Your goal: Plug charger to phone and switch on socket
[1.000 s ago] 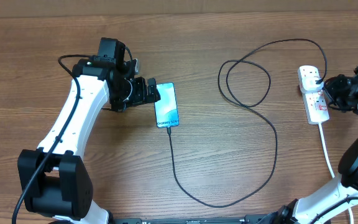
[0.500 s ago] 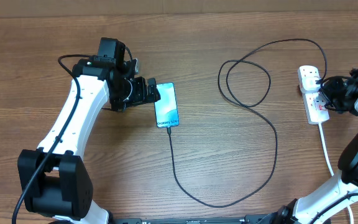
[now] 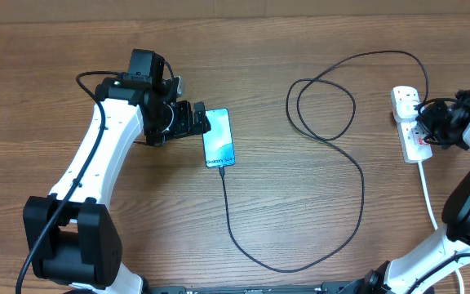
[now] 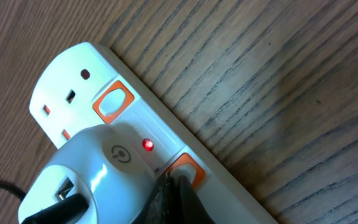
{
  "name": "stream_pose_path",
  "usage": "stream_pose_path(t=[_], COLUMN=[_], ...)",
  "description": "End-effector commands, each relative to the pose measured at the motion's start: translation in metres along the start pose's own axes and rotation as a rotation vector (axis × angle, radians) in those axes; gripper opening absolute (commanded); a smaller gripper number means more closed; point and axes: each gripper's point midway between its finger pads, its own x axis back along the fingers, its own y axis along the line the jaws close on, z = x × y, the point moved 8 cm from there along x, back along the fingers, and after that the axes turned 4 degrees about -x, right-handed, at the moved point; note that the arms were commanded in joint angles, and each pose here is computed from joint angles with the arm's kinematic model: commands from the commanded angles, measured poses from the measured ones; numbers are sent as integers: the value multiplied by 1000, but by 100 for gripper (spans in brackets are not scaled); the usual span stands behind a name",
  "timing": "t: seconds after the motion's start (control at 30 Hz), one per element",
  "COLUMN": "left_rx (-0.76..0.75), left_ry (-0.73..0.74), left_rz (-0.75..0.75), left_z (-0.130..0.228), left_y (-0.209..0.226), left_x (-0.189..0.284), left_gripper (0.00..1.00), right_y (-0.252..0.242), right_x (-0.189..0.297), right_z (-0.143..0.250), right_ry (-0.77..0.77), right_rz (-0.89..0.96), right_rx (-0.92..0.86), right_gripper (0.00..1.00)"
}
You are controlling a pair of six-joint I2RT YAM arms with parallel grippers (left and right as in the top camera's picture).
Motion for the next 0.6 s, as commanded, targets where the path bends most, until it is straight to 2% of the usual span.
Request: stream_pose_path(t=[0.0,0.17,0.27,0.37,0.57], left_rx=[-44,-41,-62,-78,-142], left_ry=[-36,-29,0,22,6], left_rz=[13,12,6,2,44], left_z=[-2,-1,4,8,15], left_y=[-8,-7,-6,-6,-14], left_x=[11,11,11,12,27], left_gripper=[100,100,100,100,100], right_y=[29,29,24,22,33], right_x=[-17,-17,0,27,114], right_z=[35,36,31,25,25], right_ry=[141,143,145,119,7], right_rz=[-88,-84,-71,-73,-116], right_rx=[55,57,29,11,18], right_gripper=[4,4,4,4,4])
